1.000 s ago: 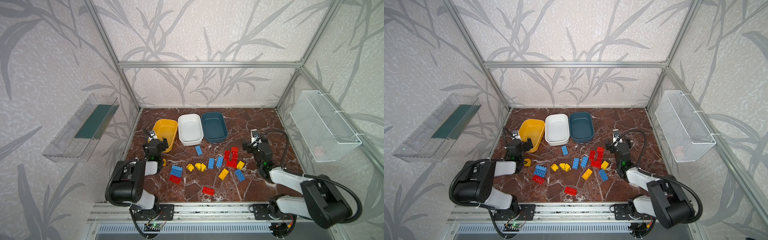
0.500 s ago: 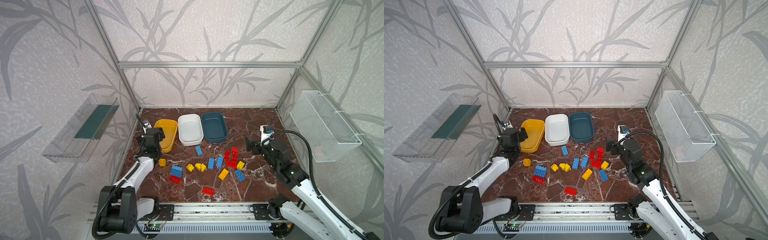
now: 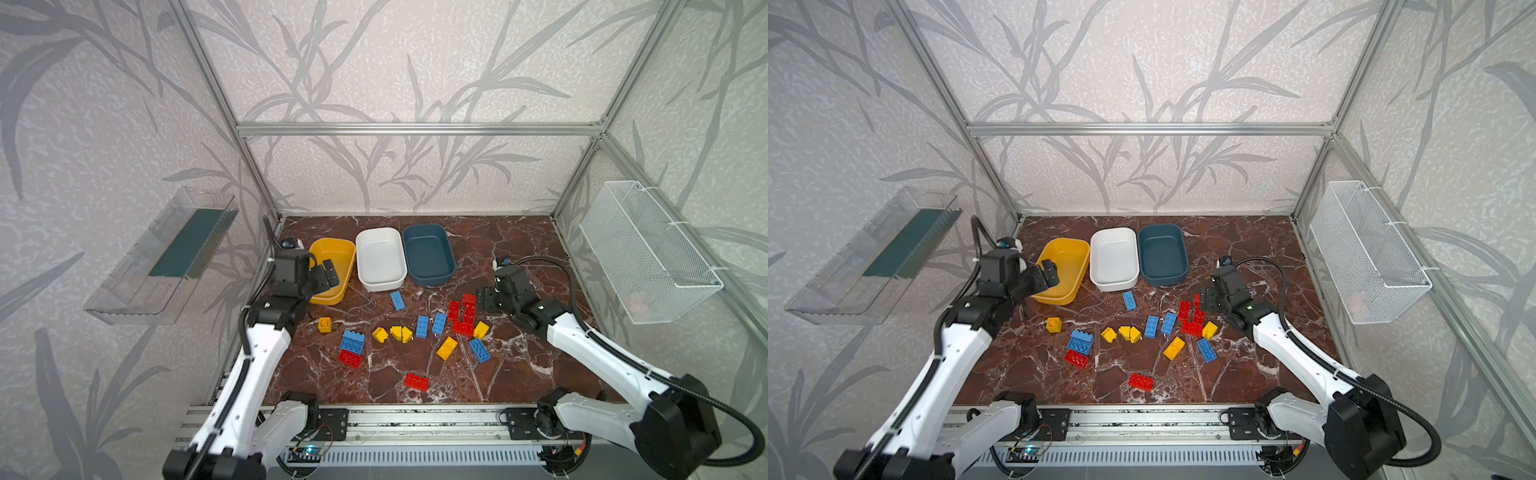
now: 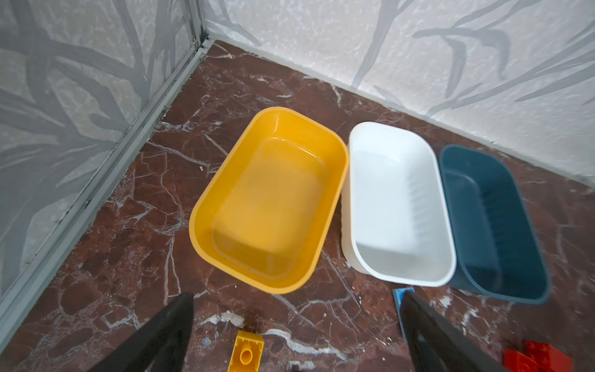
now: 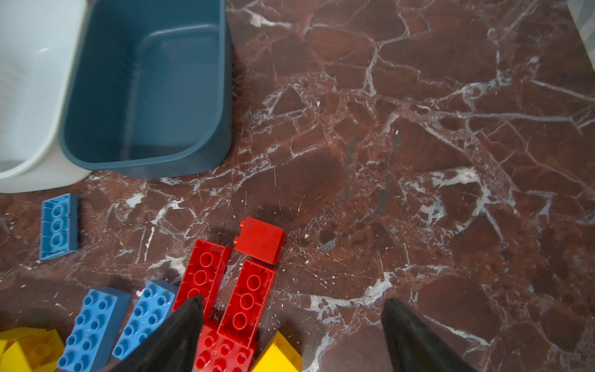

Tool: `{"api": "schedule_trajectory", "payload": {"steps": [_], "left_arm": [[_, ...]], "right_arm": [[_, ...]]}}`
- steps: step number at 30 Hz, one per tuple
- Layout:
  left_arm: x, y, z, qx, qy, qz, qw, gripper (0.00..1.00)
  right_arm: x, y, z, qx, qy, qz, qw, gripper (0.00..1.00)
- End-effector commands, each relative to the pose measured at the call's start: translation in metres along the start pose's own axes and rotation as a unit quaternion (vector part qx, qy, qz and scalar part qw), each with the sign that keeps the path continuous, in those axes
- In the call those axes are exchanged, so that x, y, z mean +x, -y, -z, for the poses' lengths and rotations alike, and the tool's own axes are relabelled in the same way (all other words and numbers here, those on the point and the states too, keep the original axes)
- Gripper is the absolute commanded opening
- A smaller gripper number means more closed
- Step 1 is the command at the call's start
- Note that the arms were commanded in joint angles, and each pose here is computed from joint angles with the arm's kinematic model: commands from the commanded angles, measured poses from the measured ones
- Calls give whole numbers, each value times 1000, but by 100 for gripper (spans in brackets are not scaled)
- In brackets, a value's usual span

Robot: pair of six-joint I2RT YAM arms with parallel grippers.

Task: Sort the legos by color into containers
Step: 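Grasp a small red brick with the right gripper while the left gripper hovers, then carry the red brick to the teal tub and release it with the right gripper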

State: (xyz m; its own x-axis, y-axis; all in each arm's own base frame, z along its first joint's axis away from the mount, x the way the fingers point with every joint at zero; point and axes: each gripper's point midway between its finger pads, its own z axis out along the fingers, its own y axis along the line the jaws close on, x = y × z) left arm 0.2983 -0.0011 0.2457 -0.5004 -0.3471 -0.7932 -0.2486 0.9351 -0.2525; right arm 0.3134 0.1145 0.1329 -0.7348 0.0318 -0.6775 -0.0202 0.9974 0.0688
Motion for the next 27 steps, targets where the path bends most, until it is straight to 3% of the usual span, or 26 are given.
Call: {"api": "schedule_trajectory", "payload": {"steps": [1,2,3,5,17,27], "left_arm": [[-7,-34,37,-53,84,90,991,99],[-4,-63,51,-111,119,149,975,99],[-3,-73,62,-122,144,167,968,99],[-8,-60,69,-83,154,126,976,99],[26,-32,50,-50,-5,36,998,98],[38,-6,39,16,-45,28,998,94]], "right_arm": [[-4,0,-10,34,-7,-42,999,88],[-1,0,-17,44,-14,-50,998,87],[-1,-1,-22,55,-17,-57,997,88],[2,0,-33,80,-29,-63,994,88],[22,-18,-88,125,-119,-91,981,87],[41,-27,-111,132,-178,-95,970,73]]}}
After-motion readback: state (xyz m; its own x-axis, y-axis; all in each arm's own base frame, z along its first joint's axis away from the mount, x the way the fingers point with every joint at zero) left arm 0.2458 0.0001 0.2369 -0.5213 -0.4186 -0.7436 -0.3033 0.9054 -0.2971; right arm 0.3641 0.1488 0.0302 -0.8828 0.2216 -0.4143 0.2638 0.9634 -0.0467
